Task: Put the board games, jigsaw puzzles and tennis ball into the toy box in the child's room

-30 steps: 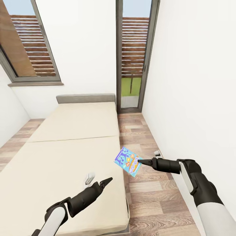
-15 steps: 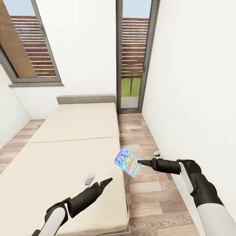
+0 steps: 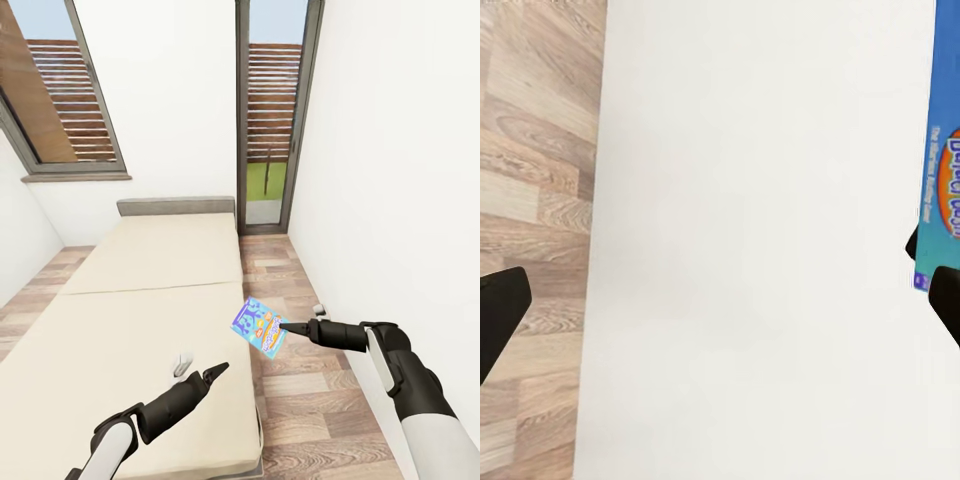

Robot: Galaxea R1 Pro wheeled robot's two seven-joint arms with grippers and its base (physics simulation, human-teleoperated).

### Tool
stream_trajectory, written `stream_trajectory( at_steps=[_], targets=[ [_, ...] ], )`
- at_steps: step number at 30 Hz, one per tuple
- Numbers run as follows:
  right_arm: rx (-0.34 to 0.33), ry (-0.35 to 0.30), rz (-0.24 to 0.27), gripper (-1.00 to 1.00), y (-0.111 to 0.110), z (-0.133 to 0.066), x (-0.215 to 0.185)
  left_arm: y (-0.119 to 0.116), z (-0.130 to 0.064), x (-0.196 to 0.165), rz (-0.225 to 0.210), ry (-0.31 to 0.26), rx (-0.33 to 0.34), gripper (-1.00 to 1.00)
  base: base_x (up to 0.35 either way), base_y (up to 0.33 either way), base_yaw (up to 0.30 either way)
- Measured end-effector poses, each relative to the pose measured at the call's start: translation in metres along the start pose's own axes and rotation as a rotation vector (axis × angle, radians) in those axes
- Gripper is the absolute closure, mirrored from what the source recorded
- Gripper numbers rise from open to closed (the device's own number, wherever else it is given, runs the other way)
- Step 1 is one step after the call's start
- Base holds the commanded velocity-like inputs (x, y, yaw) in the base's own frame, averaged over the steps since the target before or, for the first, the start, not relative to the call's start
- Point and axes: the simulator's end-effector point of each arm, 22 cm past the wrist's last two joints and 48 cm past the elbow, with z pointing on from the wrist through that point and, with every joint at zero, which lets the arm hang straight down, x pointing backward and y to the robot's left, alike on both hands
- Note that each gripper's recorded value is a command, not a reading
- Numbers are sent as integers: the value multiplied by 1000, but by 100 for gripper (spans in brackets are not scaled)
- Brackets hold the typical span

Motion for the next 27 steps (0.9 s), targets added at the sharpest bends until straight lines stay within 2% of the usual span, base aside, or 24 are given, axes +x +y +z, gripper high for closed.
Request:
stream_trajectory(
  at_steps=[27],
  targets=[
    [-7, -18, -49, 100, 46, -16, -12, -35, -22, -3, 26, -17, 19, -100, 0, 0, 0]
  ],
)
